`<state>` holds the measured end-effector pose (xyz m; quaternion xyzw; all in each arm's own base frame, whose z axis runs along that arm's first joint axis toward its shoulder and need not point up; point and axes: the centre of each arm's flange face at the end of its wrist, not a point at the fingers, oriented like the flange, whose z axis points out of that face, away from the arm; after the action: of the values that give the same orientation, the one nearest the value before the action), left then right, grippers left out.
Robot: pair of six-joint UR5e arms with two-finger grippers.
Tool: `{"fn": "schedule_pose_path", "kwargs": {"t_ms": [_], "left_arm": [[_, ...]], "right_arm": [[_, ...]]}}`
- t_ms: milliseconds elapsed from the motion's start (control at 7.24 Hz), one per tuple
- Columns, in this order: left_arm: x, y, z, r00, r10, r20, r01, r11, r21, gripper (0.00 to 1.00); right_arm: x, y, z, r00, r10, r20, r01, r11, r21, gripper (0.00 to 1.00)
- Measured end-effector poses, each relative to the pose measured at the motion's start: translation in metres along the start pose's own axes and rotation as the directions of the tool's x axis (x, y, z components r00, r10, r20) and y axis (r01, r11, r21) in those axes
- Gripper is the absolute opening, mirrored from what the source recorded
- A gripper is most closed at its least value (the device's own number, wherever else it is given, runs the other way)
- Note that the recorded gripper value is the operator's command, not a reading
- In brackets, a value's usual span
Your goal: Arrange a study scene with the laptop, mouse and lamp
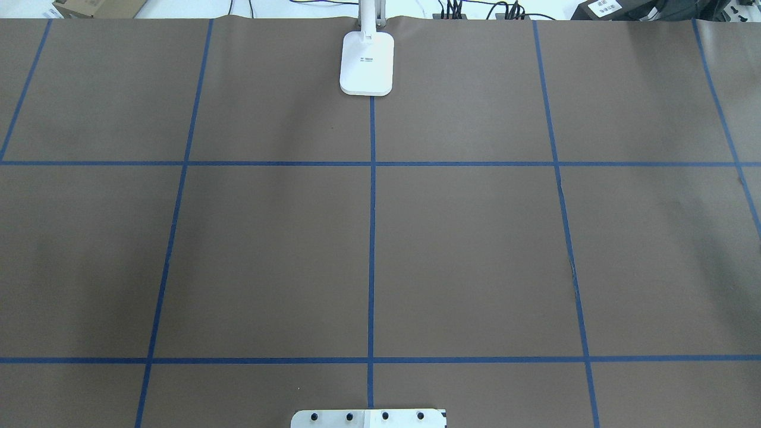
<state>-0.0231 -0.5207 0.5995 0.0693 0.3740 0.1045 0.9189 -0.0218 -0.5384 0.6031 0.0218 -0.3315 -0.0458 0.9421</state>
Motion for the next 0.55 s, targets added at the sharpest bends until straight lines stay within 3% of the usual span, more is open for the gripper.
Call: {"fn": "schedule_pose_path", "kwargs": {"t_ms": [552], "left_arm": [[-0.034, 0.007, 0.000, 0.998, -0.069, 0.004, 0.068, 0.998, 0.005, 1.00]], "right_arm": [[0.001, 0.000, 0.001, 1.000, 0.000, 0.000, 0.000, 1.000, 0.000, 1.00]]}}
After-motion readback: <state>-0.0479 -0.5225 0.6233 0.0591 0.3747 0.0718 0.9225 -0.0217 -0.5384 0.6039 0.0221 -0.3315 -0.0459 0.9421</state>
